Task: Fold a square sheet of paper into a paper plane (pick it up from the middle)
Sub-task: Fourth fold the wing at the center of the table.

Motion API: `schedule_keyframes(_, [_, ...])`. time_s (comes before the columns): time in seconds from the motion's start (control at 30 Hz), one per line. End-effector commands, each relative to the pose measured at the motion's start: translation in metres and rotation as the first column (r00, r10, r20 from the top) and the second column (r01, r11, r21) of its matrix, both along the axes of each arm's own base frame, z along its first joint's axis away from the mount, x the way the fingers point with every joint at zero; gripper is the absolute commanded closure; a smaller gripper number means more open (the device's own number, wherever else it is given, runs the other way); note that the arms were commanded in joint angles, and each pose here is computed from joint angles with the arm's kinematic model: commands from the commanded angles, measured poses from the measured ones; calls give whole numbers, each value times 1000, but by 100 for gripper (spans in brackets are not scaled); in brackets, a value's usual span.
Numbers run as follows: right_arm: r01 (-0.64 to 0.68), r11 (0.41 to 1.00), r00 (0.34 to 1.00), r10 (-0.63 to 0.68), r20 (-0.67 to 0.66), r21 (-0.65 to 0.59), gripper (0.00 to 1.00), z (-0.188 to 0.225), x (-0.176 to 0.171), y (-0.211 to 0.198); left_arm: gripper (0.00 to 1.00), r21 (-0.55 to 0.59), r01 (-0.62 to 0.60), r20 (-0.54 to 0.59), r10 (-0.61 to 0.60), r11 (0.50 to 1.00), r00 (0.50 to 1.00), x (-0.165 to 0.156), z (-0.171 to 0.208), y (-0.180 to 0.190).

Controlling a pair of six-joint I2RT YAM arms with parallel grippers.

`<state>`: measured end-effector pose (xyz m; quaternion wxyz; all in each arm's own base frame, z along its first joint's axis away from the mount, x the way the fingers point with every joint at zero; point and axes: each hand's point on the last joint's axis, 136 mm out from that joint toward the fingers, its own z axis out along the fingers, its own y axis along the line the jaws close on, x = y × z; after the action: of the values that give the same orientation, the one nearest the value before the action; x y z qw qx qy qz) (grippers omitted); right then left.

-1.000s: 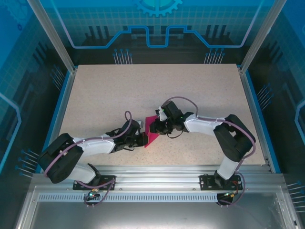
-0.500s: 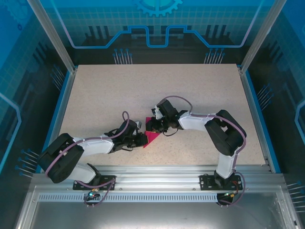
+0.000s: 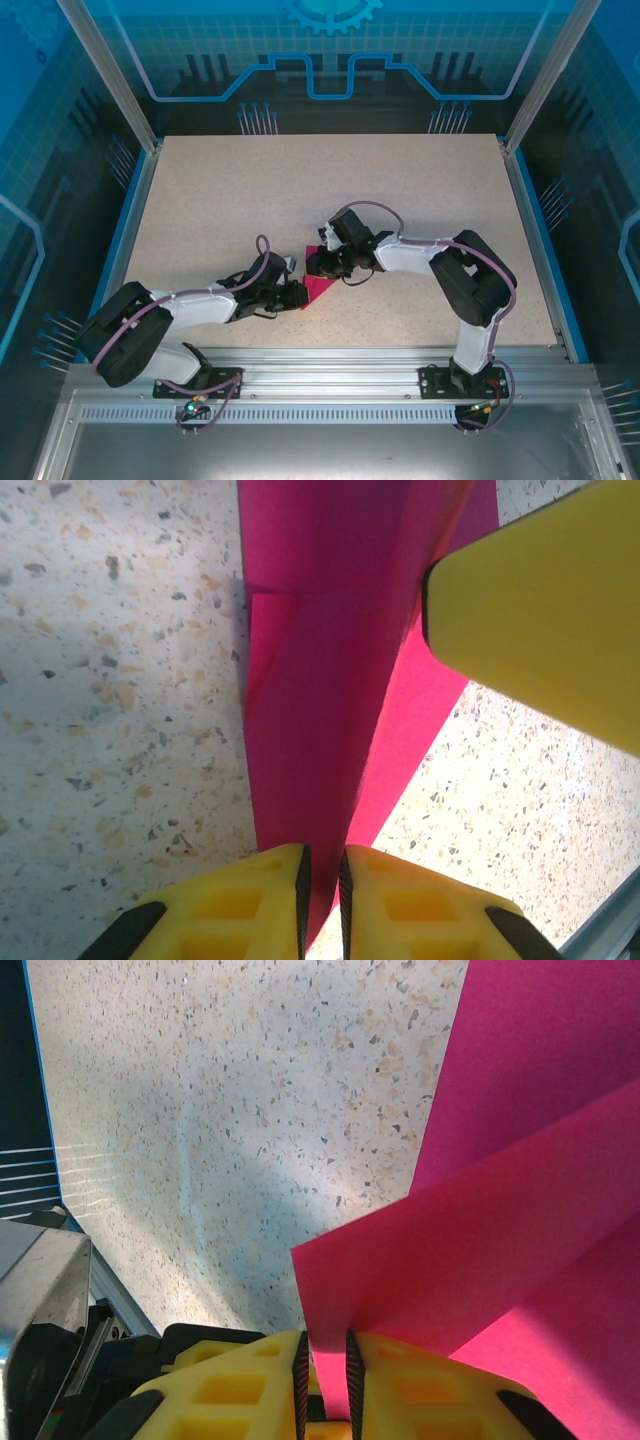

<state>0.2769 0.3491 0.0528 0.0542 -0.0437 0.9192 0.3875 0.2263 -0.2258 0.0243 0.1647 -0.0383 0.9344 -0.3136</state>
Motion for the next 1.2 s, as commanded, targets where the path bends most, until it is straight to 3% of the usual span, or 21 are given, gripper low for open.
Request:
schedule_keyframes(0.0, [-22,1000,1000,22,-4,1,80,2,-1,5,80,-1,32,-25,-32,999,999,-8,-4,1])
schedule_keyframes(0.5, [-25,1000,1000,25,-8,0,80,1,0,6,93,-18,35,-82,-36,999,996,-16,-20,-1])
schedule_keyframes(0.7, [-31,1000,999,31,-12,4,80,0,-1,8,87,-27,24,-68,-26,999,997,-15,-16,0])
schedule_keyframes(1.0, [-44,999,999,44,0,12,78,7,-5,5,88,-25,11,-48,-12,1000,999,-11,-9,1])
schedule_keyframes(1.17, [-39,999,999,39,-13,-6,79,-1,-6,4,78,-22,15,-43,-16,1000,999,-11,-9,1])
